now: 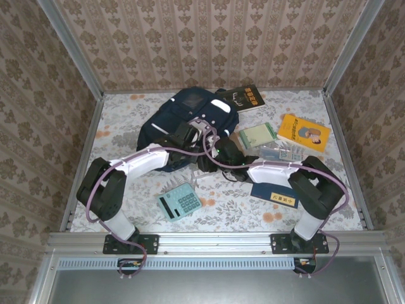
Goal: Pack the student bag
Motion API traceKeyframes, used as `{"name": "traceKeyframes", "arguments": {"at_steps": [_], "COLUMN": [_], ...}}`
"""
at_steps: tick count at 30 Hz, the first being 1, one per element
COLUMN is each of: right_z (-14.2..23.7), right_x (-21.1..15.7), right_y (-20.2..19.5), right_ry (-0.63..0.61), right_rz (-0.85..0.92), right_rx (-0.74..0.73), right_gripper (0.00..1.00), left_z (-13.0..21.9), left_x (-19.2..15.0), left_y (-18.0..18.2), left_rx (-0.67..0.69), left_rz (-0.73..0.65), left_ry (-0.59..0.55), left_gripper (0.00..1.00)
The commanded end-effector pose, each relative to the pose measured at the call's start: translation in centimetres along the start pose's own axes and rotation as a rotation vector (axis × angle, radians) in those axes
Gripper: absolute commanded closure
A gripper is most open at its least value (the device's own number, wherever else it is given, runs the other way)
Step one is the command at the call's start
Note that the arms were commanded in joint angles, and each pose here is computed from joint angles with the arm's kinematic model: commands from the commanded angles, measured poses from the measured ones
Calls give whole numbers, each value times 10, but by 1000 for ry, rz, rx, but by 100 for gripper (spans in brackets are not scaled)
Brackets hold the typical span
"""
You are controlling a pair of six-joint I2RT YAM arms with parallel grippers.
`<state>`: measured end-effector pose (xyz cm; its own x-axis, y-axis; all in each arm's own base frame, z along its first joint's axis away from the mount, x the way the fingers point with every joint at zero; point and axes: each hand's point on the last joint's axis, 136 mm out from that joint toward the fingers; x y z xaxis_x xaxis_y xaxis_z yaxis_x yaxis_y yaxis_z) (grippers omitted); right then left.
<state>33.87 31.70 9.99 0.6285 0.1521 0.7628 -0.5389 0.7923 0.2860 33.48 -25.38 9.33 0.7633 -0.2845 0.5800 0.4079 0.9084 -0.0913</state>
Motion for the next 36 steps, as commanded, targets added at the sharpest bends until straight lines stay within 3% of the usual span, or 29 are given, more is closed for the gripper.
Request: {"name": "traceKeyframes", "arguments": {"at_steps": [1, 6, 9, 15, 21, 31, 36], "right_z": [16, 31, 39, 52, 58, 55, 53], "right_x": [24, 30, 34, 39, 43, 42, 41], "right_y": [-30, -49, -58, -68, -67, -66, -66], "right_ry": [-100, -135, -150, -175, -190, -185, -184], "right_rz": [-53, -103, -114, -137, -143, -153, -155], "right_rx": [-119, -171, -209, -247, -243, -233, -229], "right_gripper": [49, 48, 48, 47, 47, 47, 47], "left_z": [12, 27, 39, 49, 28, -23, -33], "left_x": [16, 17, 15, -7, -39, -64, -56], "left_y": [5, 7, -3, -25, -31, -13, -3], "left_rx": [11, 29, 45, 134, 164, 143, 116], "left_rz": [35, 49, 41, 1, 33, 178, 209], "left_ry": [-73, -110, -145, -172, -107, -9, -10], "left_gripper": [87, 67, 64, 63, 65, 64, 62]}}
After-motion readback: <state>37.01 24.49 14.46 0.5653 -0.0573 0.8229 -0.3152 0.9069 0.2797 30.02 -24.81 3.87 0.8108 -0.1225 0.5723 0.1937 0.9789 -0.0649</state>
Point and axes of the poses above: each hand's point on the last joint's axis, 136 mm out from that joint toward the fingers, its own z axis back along the fingers, its own y axis along the line the jaws close on, x = y × z, and after that the axes turned 5 degrees about z, right-handed
